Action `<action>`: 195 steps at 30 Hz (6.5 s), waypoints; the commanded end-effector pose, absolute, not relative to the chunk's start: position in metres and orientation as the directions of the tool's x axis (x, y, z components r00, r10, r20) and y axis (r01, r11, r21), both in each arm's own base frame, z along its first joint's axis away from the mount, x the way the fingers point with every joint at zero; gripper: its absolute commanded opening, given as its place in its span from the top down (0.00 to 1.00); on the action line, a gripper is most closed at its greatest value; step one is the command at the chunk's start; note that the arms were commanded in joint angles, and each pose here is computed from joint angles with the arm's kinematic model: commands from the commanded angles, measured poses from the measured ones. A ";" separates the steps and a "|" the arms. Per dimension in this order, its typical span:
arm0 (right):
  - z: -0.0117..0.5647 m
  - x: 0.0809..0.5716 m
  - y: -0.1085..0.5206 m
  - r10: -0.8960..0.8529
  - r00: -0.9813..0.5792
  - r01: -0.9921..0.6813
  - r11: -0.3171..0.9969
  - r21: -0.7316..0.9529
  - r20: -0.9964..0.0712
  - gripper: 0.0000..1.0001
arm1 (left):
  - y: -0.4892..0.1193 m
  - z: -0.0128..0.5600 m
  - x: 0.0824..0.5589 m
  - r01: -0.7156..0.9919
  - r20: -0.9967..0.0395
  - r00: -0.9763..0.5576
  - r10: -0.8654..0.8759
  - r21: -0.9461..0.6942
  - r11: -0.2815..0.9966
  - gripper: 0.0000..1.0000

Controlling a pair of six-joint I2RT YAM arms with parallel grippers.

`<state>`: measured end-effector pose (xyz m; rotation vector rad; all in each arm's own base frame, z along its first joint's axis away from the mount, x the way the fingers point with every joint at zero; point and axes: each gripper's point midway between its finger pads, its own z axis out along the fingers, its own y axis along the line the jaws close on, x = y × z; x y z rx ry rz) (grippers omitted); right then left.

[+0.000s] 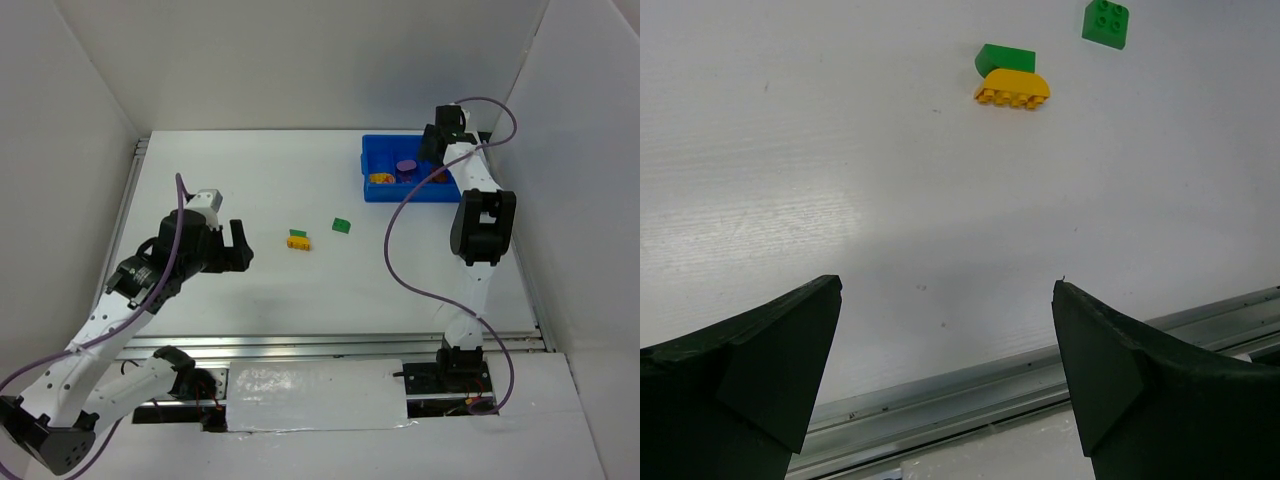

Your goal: Sort the legos into containers by color

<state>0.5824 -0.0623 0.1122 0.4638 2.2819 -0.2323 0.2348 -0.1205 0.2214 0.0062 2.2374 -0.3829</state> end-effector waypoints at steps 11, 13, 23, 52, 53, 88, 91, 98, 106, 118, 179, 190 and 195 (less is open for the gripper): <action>0.280 0.499 0.090 0.347 -0.481 0.018 0.922 0.386 -0.805 0.00 | -0.146 0.214 0.261 0.117 -0.689 -0.705 -0.170 -0.349 0.930 0.00; 0.277 0.472 0.119 0.352 -0.511 -0.048 0.899 0.435 -0.784 0.00 | -0.158 0.201 0.268 0.079 -0.637 -0.744 -0.201 -0.383 0.920 0.00; 0.259 0.343 0.151 0.294 -0.588 -0.223 0.837 0.500 -0.754 0.00 | -0.241 0.139 0.355 0.008 -0.630 -0.767 -0.122 -0.199 0.980 0.00; 0.279 0.309 0.168 0.310 -0.578 -0.341 0.749 0.568 -0.755 0.00 | -0.243 0.015 0.387 -0.030 -0.475 -0.880 -0.011 0.033 0.999 0.26; 0.279 0.309 0.167 0.312 -0.578 -0.339 0.749 0.569 -0.754 0.00 | -0.244 0.017 0.387 -0.027 -0.478 -0.878 -0.012 0.024 0.999 0.31; 0.240 0.301 0.228 0.207 -0.802 -0.404 0.503 0.764 -0.560 0.02 | -0.300 0.203 0.275 0.723 -0.891 -0.438 0.115 -0.274 0.634 1.00; 0.245 0.282 0.242 0.156 -0.828 -0.429 0.443 0.787 -0.539 0.06 | -0.305 0.222 0.259 0.786 -0.915 -0.386 0.114 -0.262 0.561 1.00; 0.250 0.252 0.269 0.077 -0.853 -0.436 0.437 0.786 -0.516 0.12 | -0.322 0.229 0.231 0.868 -0.921 -0.341 0.188 -0.233 0.438 1.00; 0.238 0.225 0.277 0.030 -0.874 -0.419 0.459 0.783 -0.486 0.18 | -0.321 0.230 0.231 0.863 -0.928 -0.310 0.207 -0.184 0.470 1.00; 0.223 0.206 0.281 -0.036 -0.881 -0.425 0.502 0.753 -0.472 0.32 | -0.319 0.222 0.241 0.837 -0.913 -0.329 0.242 -0.163 0.522 1.00; 0.351 0.176 0.229 0.280 -0.483 -0.859 0.029 0.510 -0.830 1.00 | -0.310 0.363 0.179 0.792 -0.816 -0.570 -0.100 -0.577 0.198 0.11; 0.357 0.165 0.248 0.274 -0.508 -0.855 -0.050 0.516 -0.816 1.00 | -0.311 0.369 0.170 0.819 -0.829 -0.548 -0.109 -0.558 0.131 0.19; 0.364 0.163 0.257 0.291 -0.495 -0.865 -0.077 0.496 -0.819 1.00 | -0.312 0.366 0.170 0.817 -0.828 -0.553 -0.093 -0.561 0.130 0.27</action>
